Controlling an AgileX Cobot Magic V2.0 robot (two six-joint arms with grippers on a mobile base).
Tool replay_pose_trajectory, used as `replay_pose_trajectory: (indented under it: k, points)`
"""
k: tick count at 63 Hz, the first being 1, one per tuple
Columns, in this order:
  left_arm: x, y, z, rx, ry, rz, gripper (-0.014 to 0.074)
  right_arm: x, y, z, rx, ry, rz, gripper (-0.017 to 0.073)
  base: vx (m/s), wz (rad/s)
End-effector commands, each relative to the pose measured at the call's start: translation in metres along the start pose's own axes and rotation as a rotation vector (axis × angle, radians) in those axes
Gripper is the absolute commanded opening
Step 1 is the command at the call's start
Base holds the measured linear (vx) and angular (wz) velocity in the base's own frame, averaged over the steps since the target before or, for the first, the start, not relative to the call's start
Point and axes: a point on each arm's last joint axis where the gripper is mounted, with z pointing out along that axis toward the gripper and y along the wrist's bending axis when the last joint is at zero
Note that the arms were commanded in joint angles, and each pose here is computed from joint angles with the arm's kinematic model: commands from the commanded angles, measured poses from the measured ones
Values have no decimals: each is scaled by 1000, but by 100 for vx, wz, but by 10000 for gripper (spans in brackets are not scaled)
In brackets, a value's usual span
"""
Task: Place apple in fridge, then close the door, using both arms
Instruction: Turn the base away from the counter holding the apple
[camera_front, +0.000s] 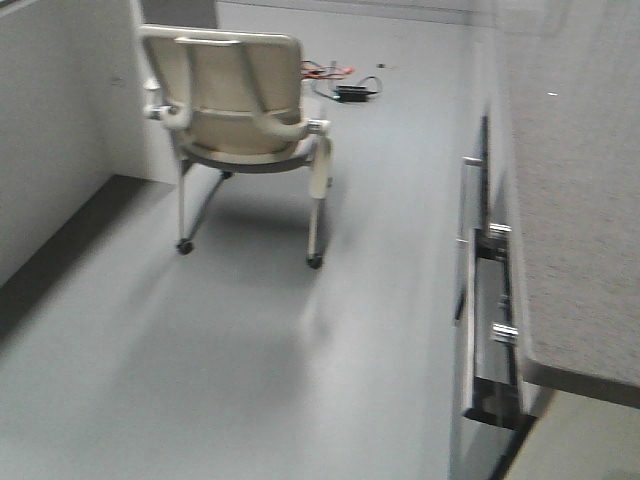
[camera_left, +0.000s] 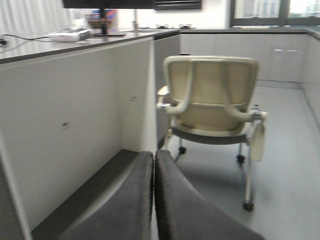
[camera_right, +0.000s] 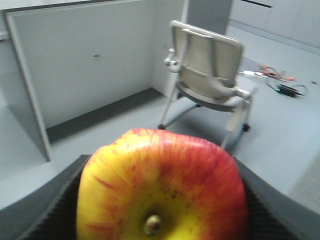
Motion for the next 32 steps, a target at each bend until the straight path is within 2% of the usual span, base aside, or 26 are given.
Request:
replay_pose_trajectory:
  k: [1,32]
  points:
    - [2,-2,0,20,-58,-9,-8,-13,0,-3,-3,-98,1,3,-3,55]
    - [2,-2,0,20,-58,-9,-8,-13,0,-3,-5,-99,3,3,-2,52]
